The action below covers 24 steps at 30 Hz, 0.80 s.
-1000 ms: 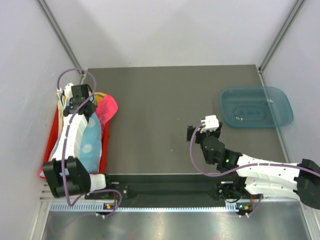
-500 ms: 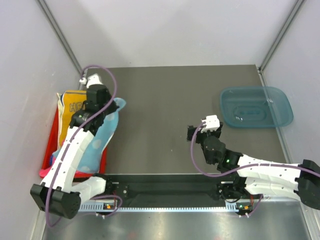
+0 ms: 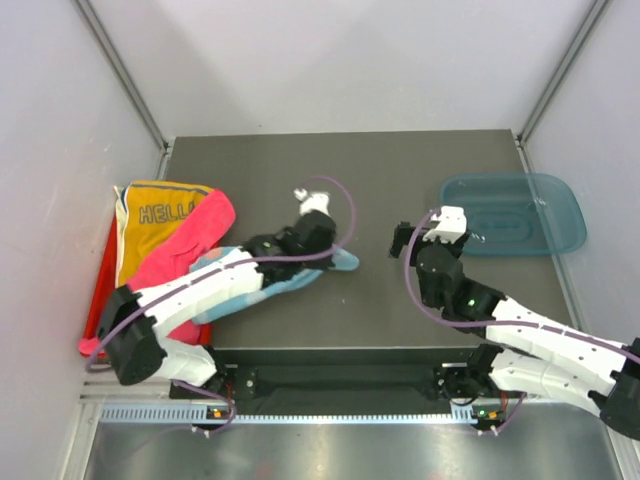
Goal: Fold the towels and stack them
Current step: Move the towel to the center of the board
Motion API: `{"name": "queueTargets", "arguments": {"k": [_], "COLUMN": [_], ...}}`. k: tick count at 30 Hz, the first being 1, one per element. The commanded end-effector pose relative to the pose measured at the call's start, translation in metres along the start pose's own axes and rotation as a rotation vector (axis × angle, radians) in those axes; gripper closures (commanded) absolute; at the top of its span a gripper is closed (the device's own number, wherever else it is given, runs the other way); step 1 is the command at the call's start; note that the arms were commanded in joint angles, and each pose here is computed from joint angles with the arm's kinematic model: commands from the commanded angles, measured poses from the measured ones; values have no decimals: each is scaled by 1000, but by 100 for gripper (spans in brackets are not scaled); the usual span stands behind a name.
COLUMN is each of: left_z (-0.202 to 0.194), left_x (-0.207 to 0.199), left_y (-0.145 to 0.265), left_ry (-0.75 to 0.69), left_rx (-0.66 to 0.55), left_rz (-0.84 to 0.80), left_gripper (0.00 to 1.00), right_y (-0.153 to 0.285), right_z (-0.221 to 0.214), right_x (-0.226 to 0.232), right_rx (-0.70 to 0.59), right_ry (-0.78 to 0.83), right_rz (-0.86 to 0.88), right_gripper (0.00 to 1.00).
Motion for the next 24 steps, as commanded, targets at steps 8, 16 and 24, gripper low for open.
{"name": "queueTargets", "arguments": {"k": [8,16,24], "left_z": [-73,-113,-91], "left_x": [-144,-190,-105], "left_y": [-15,-2,16], "left_ry": [-111,-147,17], "left_rx": [60,95,-16], "left_rz": [-332,-430,-49], "left_gripper": [100,91,44], "right_y": [-13,-24,-27], "right_z": [24,14,-9], "right_x": [-34,-29,-5], "right_rx": [85,168,288], "right_ry": [-52,5,17], "right_rz": [-74,-68,86], "right_gripper": [0,0,0]}}
Point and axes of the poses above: each gripper's point midway between its finger pads, its own y axis back along the fingers, its own x axis along the line the jaws close on, z = x × y, the point moved 4 cm from there along y, back along the fingers, and after that the axes turned 14 degrees about -y, right-handed, at the moved point
